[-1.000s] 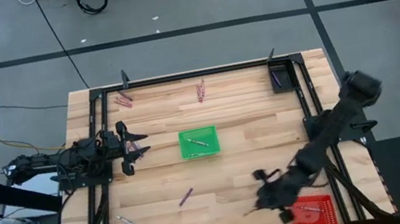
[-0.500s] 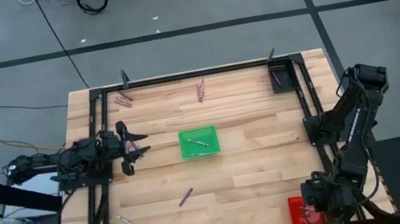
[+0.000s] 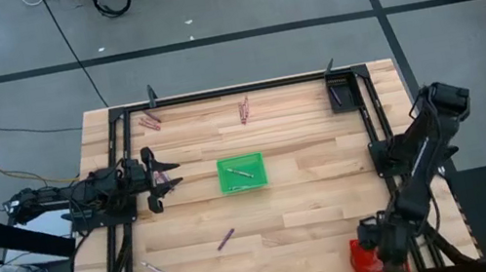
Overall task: Sort crayons
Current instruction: Put the violet crayon into the black basket
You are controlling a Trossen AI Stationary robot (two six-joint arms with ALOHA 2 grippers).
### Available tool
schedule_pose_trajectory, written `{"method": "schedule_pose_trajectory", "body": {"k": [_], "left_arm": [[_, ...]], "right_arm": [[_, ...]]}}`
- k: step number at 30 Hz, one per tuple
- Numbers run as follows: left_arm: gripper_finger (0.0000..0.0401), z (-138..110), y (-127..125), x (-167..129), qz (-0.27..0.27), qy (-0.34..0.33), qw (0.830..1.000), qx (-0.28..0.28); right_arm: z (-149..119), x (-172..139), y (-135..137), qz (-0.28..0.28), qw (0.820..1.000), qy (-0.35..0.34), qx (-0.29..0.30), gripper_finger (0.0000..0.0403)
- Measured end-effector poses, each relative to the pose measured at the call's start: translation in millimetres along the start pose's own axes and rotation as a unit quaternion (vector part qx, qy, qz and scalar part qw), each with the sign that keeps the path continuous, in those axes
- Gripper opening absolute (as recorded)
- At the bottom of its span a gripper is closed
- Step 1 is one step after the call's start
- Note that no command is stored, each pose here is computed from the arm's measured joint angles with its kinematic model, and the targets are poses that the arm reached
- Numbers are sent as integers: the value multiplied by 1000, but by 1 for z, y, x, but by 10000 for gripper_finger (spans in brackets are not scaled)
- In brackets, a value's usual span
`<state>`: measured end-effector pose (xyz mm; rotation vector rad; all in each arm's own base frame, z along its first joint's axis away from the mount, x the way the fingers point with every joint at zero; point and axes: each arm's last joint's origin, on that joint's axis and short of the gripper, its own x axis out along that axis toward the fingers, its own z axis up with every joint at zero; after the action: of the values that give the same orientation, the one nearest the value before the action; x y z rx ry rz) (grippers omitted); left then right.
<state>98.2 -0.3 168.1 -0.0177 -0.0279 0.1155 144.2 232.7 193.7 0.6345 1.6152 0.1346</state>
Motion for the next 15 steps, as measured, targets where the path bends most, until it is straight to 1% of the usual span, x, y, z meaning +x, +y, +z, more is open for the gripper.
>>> {"method": "schedule_pose_trajectory", "body": {"k": [2, 3, 4, 5, 6, 8, 10, 12, 13, 14, 15], "left_arm": [[208, 0, 0, 0, 0, 0, 1000, 0], [208, 0, 0, 0, 0, 0, 1000, 0], [208, 0, 0, 0, 0, 0, 1000, 0], [208, 0, 0, 0, 0, 0, 1000, 0], [208, 0, 0, 0, 0, 0, 1000, 0], [208, 0, 0, 0, 0, 0, 1000, 0], [208, 0, 0, 0, 0, 0, 1000, 0], [208, 0, 0, 0, 0, 0, 1000, 0], [208, 0, 0, 0, 0, 0, 1000, 0], [208, 0, 0, 0, 0, 0, 1000, 0], [208, 0, 0, 0, 0, 0, 1000, 0]], "right_arm": [[10, -18, 5, 51, 997, -63, -17, 108], [15, -27, 8, 73, 991, -107, -40, 108], [20, -36, 11, 93, 980, -160, -68, 108], [26, -46, 15, 107, 964, -220, -103, 108], [30, -54, 18, 109, 941, -285, -143, 108], [38, -65, 27, 93, 886, -401, -214, 108], [46, -67, 35, 55, 832, -474, -282, 107], [58, -62, 39, 0, 788, -513, -341, 108], [67, -58, 39, -27, 770, -525, -361, 110], [77, -53, 39, -47, 757, -534, -374, 111], [90, -48, 38, -64, 749, -539, -381, 113]]}}
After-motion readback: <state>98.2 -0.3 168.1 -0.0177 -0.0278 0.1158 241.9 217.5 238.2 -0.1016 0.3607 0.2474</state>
